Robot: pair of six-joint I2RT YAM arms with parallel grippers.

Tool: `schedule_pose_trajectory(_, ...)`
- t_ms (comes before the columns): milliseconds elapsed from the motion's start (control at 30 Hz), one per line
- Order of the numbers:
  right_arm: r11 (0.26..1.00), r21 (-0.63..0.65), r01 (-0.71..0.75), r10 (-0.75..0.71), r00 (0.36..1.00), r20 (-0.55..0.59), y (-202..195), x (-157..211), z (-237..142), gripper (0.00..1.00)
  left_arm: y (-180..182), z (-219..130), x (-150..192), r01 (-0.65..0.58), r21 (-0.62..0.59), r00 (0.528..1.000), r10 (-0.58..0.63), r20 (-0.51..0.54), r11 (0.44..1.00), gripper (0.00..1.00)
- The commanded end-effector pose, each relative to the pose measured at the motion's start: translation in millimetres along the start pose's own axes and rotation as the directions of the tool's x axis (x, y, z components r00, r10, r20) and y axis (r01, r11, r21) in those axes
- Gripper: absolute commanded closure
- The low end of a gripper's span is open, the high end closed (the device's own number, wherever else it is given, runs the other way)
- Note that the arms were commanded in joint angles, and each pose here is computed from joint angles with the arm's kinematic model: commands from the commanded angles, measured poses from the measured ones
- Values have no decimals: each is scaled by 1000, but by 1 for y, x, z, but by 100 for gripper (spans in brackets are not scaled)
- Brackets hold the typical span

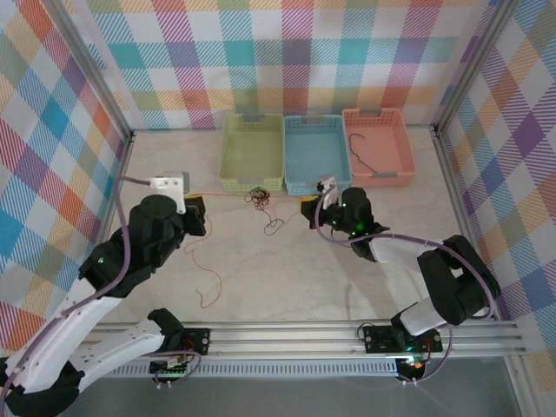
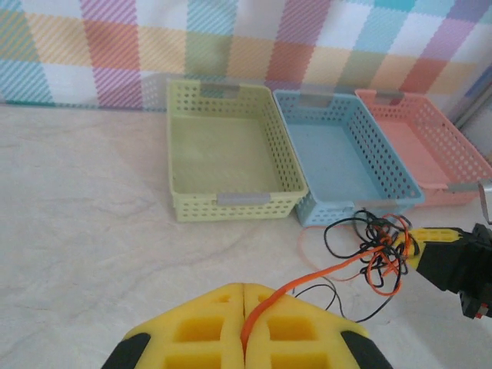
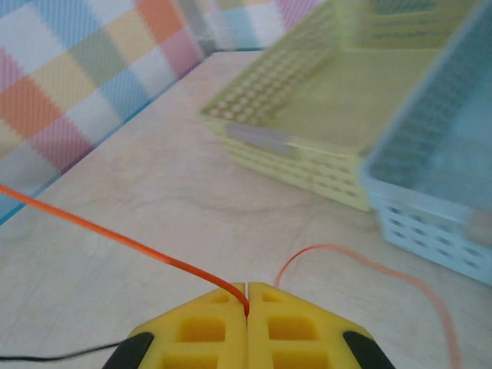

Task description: Untangle the cables

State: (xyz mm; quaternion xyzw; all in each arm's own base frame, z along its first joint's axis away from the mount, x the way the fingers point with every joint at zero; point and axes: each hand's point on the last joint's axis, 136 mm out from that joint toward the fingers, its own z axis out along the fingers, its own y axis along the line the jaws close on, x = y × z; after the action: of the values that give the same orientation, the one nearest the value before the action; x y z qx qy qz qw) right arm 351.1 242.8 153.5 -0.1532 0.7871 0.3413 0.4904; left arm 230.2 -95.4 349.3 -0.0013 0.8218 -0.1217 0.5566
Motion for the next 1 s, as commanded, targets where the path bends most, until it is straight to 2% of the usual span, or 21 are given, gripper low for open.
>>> schedule_pose_trajectory(0, 966, 219, -134, 123, 990, 63, -52, 1, -18, 100, 28, -22, -18, 60, -91, 993, -51, 102, 994, 100)
schedule_pose_trajectory(200, 875, 425, -232, 200, 972, 119, -97, 10, -48, 100, 41, -41, -24, 100, -101, 984, -84, 158, 990, 100)
schedule_pose_trajectory(333, 775, 542, -325, 269, 946, 183, -127, 17, -71, 100, 52, -56, -30, 137, -111, 971, -112, 210, 984, 100)
schedule_pose_trajectory(567, 688, 585, -429, 367, 901, 229, -152, 31, -85, 100, 71, -86, -40, 171, -126, 953, -132, 272, 977, 100)
schedule_pose_trajectory(767, 681, 585, -441, 378, 896, 234, -157, 31, -87, 100, 80, -106, -45, 179, -115, 943, -137, 305, 977, 100)
schedule_pose_trajectory(967, 726, 540, -426, 376, 903, 207, -149, 27, -76, 100, 52, -80, -37, 142, -39, 965, -130, 226, 989, 100)
